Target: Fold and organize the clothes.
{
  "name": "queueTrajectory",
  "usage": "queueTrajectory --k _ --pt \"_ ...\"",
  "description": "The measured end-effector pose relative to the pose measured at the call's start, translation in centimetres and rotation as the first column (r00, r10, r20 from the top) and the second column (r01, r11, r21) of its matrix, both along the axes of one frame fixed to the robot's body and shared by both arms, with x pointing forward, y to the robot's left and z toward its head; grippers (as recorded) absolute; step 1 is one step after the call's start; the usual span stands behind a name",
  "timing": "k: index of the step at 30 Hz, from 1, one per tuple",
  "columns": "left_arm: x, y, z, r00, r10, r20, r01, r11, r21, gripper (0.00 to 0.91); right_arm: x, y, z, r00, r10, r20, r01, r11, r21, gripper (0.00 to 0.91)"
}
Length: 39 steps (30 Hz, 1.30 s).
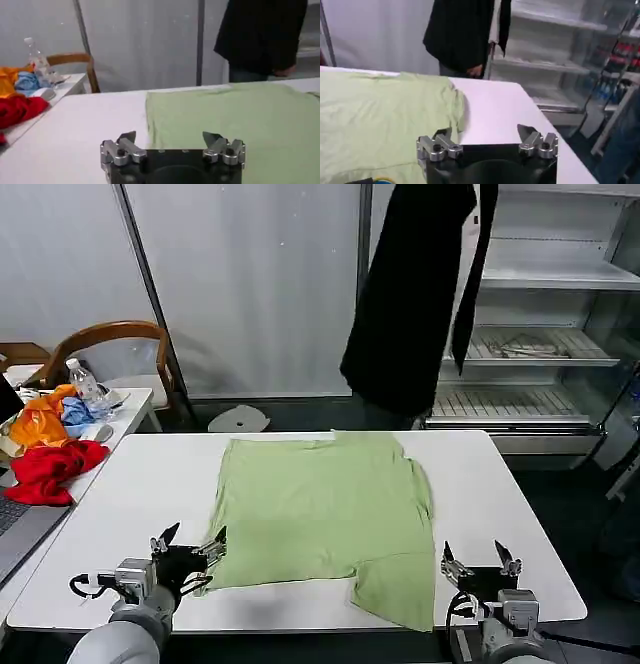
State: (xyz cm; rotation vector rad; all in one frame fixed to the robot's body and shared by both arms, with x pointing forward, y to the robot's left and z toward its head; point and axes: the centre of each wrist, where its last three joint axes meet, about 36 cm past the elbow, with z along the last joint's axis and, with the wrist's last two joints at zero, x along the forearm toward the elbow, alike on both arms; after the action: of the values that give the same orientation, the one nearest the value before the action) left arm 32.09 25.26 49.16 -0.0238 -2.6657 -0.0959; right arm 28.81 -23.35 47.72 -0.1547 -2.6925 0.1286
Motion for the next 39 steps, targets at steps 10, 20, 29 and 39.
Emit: queueTrajectory --k 10,20,29,39 --pt "0.3 0.1 -1.1 0.999 0.015 -0.032 -0.015 1.0 -0.003 0.907 0.3 0.6 -1.0 1.0 -0.016 -0.025 0.017 0.999 0.04 0.907" --pt "0.5 0.2 -2.0 0.998 0.026 -0.054 -0.027 1.0 -0.009 0.907 -0.1 1.8 -2.3 0.998 -0.021 -0.066 0.026 0.997 0.078 0.907" --pt "0.9 0.4 -2.7 0.997 0.04 -0.068 -0.041 0.999 -0.012 0.907 -0.4 3.1 -3.5 0.994 -0.014 -0.107 0.026 0.993 0.118 0.907" --pt "1.3 0.4 -3.4 0.995 0.05 -0.088 -0.053 0.998 -0.028 0.907 -0.4 3.7 -4.2 0.992 -0.009 -0.123 0.026 0.991 0.133 0.907"
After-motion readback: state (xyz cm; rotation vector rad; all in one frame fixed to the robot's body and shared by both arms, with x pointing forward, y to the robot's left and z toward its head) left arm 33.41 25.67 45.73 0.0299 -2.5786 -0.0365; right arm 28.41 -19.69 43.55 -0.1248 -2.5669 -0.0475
